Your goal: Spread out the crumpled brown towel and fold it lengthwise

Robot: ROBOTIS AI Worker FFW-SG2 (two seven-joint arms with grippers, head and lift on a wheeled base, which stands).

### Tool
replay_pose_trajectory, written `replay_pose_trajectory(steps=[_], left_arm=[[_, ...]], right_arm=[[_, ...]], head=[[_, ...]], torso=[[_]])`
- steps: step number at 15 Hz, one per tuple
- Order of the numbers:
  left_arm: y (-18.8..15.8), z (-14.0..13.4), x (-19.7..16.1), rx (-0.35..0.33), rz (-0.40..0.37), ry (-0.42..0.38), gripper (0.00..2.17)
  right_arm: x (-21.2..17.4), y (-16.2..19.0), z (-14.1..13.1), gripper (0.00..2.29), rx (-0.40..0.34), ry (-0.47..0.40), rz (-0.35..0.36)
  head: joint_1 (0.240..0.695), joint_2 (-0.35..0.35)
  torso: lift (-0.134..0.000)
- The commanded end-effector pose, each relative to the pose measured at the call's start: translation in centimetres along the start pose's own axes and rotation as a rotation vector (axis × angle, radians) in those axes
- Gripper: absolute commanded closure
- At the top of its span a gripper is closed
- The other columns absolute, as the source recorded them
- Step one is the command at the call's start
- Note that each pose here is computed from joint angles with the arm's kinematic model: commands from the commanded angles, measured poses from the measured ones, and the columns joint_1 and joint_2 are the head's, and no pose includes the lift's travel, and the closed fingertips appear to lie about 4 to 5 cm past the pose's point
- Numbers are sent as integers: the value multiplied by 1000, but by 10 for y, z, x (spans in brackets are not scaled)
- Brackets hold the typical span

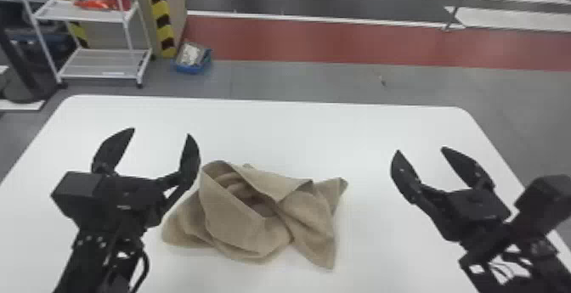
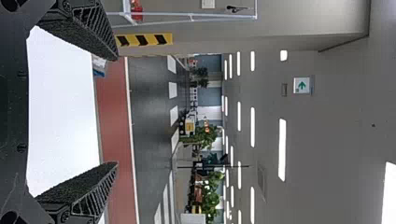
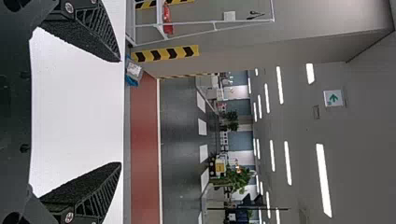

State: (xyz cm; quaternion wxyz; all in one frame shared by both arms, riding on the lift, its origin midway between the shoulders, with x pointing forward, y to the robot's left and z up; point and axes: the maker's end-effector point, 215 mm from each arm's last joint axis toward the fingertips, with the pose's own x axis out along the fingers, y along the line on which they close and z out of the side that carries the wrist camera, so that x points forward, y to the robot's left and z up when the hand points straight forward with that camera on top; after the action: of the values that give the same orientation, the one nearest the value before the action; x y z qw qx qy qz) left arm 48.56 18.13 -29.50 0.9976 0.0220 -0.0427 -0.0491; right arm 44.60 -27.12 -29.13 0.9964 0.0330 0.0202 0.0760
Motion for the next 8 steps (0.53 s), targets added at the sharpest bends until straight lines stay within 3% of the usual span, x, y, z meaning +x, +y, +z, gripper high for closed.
replay_pose_trajectory(steps=[1,8], left_arm=[[0,1,0,3,0,0,97],[-3,1,0,0,-2,1,97]], right_arm=[[-1,0,-1,93,1,4,2],[1,0,2,97,-12,-3,7]], head=[[695,-107],[695,-112]], torso=[[-124],[-124]])
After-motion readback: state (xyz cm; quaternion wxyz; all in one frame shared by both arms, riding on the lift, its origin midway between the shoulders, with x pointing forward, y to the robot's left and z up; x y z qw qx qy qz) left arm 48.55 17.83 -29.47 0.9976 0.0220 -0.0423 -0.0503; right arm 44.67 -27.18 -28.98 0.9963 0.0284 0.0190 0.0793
